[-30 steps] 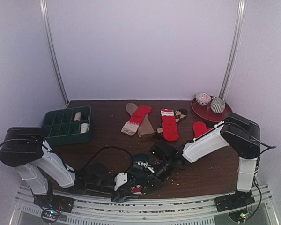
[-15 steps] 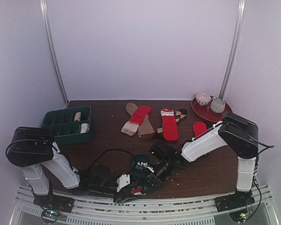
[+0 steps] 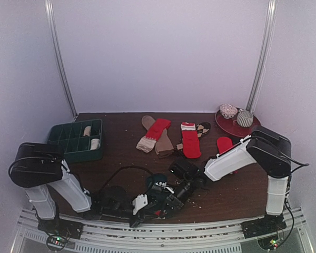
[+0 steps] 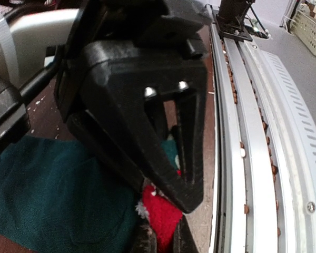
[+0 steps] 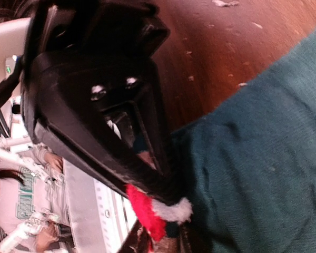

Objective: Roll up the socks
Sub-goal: Roll a pair of socks at the center of the board.

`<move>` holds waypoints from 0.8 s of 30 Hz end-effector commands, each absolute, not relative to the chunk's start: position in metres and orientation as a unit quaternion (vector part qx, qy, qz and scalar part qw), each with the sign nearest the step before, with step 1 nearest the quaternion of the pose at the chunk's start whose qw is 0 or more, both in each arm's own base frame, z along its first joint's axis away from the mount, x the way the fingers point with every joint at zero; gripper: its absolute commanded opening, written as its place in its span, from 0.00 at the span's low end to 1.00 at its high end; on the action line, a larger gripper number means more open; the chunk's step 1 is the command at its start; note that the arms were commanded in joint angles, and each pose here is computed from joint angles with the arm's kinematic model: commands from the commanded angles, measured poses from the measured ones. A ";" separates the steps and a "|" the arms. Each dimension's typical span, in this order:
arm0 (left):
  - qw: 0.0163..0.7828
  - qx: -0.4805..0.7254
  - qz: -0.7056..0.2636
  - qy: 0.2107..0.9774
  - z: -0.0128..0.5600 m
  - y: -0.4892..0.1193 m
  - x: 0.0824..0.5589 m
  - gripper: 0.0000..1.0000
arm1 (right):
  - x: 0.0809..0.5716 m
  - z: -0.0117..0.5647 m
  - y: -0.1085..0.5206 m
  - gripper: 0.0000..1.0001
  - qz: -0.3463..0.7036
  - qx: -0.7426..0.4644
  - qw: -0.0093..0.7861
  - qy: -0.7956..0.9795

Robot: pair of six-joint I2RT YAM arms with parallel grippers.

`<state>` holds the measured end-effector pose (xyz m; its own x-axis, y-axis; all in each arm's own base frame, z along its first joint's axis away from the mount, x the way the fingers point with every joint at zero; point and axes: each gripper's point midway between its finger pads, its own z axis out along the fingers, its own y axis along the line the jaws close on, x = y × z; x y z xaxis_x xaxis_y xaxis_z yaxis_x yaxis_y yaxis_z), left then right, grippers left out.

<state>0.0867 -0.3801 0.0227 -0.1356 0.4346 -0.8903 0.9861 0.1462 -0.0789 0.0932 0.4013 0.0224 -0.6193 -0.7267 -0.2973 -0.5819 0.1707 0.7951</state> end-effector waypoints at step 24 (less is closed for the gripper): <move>0.024 0.365 -0.353 0.861 -0.069 -0.303 0.048 0.00 | 0.111 0.070 0.375 0.33 -0.182 0.684 -0.404 -0.579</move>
<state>0.0868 -0.3754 0.0155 -0.6344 0.4160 -0.6515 0.7696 0.2615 -0.5825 0.0963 0.3590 0.0622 0.0884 -0.6488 -0.7558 -0.9914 0.0159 -0.1297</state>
